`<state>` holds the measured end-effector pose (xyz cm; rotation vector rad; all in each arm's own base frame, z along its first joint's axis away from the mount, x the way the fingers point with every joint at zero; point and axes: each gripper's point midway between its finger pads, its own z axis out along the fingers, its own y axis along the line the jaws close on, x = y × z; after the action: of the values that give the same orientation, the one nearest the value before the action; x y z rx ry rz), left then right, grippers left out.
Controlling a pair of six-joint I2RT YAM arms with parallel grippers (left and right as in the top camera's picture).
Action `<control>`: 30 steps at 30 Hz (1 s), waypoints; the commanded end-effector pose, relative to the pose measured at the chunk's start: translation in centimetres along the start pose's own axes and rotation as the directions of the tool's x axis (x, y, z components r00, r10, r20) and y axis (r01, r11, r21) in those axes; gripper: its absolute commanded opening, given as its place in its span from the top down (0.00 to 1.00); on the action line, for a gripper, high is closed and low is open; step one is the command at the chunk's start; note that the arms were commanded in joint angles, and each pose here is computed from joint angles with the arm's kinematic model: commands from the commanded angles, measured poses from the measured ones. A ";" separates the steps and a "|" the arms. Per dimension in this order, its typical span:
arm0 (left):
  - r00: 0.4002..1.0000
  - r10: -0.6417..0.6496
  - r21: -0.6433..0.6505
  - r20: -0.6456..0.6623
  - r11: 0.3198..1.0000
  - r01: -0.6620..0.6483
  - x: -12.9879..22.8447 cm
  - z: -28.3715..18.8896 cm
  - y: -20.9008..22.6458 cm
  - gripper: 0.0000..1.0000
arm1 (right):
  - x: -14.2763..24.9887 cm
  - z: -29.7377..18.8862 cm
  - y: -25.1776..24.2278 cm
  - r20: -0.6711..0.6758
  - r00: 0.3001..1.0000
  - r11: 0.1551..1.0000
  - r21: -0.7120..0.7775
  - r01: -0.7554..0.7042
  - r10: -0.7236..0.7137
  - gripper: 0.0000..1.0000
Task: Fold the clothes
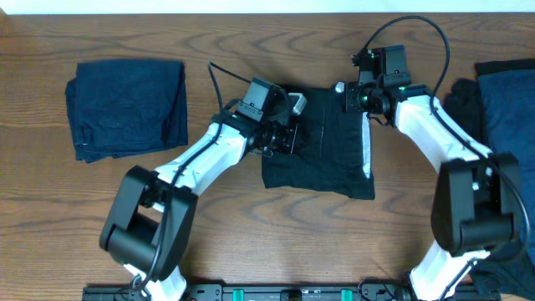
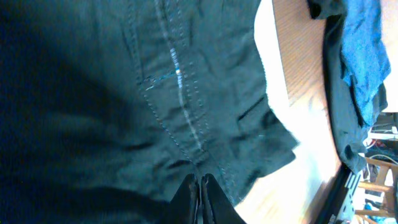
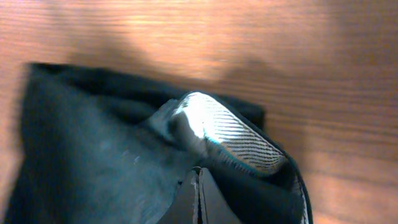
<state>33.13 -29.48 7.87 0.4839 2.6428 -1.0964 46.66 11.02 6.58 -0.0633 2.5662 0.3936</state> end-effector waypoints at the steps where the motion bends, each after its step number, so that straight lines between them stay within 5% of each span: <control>1: 0.995 -0.052 -0.002 -0.085 0.999 0.052 2.5 2.5 1.3 0.94 | 0.7 2.2 -3.7 -0.017 0.999 0.996 0.080 -0.031 0.032 0.99; 9: 0.958 -0.122 -0.052 -0.260 0.992 0.112 8.1 8.0 4.3 0.94 | 4.2 6.6 -6.5 -0.104 0.991 0.992 0.106 -0.067 0.078 0.99; 16: 0.979 -0.061 -0.013 -0.193 0.998 0.059 5.7 6.1 1.7 0.94 | 1.4 5.2 -5.1 -0.041 0.999 0.999 0.046 -0.025 0.027 0.99; 23: 0.989 0.144 -0.012 0.028 0.990 -0.143 0.3 -0.2 -3.4 0.91 | -5.6 -5.8 -0.3 0.117 0.993 0.997 -0.078 0.012 -0.003 0.94; 27: 0.968 0.198 -0.193 0.156 0.967 -0.166 -2.5 -3.3 -2.6 0.87 | -4.6 -12.6 2.0 0.107 0.994 0.994 -0.111 0.014 -0.002 0.90; 30: 0.956 0.214 -0.289 0.203 0.946 -0.150 -3.7 -4.2 -1.4 0.86 | -1.9 -15.6 2.7 0.033 0.999 0.994 -0.106 -0.010 0.013 0.99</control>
<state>33.40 -30.14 13.95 0.5601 2.4355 -0.8894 41.93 8.71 19.67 -0.0650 2.5011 0.4918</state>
